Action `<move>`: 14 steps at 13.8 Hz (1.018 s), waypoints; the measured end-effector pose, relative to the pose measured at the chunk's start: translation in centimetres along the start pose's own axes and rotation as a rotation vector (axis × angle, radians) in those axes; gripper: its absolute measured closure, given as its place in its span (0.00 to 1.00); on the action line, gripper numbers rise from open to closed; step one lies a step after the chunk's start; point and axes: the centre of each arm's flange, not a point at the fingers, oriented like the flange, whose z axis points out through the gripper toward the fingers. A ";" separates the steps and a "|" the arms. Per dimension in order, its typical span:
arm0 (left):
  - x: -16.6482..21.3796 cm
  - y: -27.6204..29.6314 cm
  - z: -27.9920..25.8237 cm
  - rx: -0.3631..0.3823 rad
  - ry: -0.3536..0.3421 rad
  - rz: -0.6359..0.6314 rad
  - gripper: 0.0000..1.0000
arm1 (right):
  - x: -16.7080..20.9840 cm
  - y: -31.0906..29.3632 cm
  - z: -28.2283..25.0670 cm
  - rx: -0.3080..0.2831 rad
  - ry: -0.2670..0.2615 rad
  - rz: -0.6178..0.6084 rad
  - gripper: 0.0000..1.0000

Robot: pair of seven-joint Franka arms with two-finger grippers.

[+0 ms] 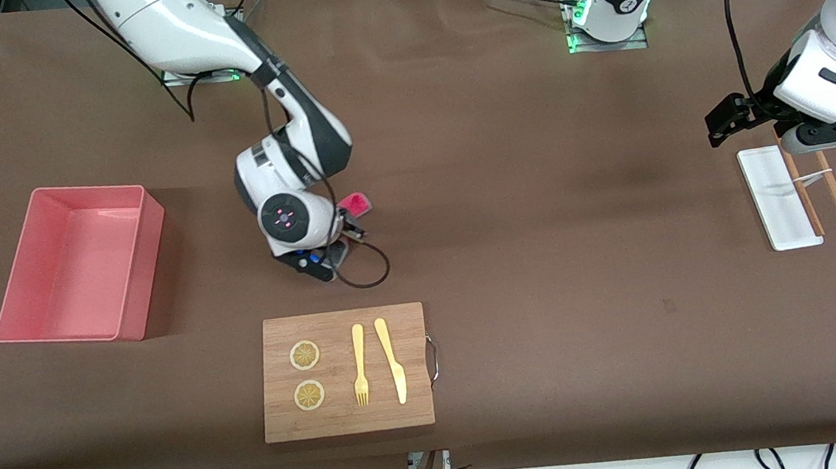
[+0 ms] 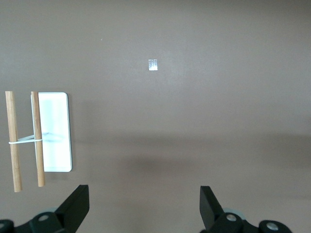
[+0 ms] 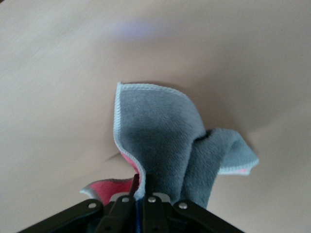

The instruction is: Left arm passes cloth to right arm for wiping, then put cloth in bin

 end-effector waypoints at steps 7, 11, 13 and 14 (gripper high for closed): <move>0.2 0.4 -0.5 -0.008 0.011 0.005 0.00 | -4.9 -4.5 0.2 0.113 0.021 0.108 0.98; 0.0 1.9 -0.6 -0.009 0.013 0.032 0.00 | -1.2 -2.6 0.3 0.069 0.007 0.026 0.98; -0.1 2.4 -1.1 -0.011 0.022 0.042 0.00 | 2.6 -0.1 0.1 0.029 -0.026 -0.038 0.98; -0.1 2.5 -1.3 -0.012 0.027 0.044 0.00 | 4.7 1.5 -0.1 0.005 -0.044 -0.070 0.98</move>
